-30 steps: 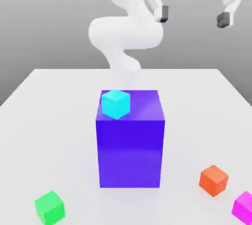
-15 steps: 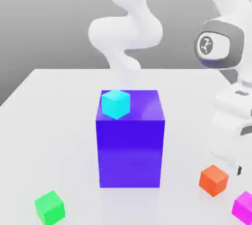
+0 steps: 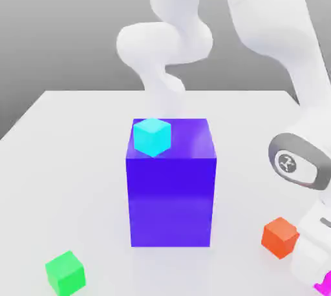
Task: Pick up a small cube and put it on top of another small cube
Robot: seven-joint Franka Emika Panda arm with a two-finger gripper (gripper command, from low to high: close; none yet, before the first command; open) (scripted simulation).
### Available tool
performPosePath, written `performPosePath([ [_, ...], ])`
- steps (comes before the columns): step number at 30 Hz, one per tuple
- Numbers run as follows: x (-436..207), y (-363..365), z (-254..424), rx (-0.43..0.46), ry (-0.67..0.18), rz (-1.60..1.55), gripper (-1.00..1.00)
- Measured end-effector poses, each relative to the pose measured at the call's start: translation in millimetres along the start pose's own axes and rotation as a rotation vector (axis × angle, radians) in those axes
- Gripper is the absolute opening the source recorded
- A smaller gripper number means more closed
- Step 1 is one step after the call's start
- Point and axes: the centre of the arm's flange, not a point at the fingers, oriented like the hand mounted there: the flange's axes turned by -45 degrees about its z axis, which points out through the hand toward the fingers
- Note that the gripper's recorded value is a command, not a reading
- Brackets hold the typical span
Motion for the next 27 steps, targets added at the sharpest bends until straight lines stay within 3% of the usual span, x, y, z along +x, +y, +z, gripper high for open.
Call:
performPosePath([
  [4,-0.6,2.5,-49.1,0.0,-0.001,0.005,-1.0],
  [10,-48.8,144.2,-68.6,-0.023,-0.023,0.331,-1.0],
  [20,-213.6,333.9,-96.7,-0.011,-0.012,0.926,-1.0],
  [23,-266.6,374.9,-67.7,-0.001,-0.002,1.089,-1.0],
  [24,-273.3,378.9,-54.5,-0.001,-0.001,1.107,1.0],
  [27,-273.3,378.9,-54.5,-0.001,-0.001,1.107,1.0],
])
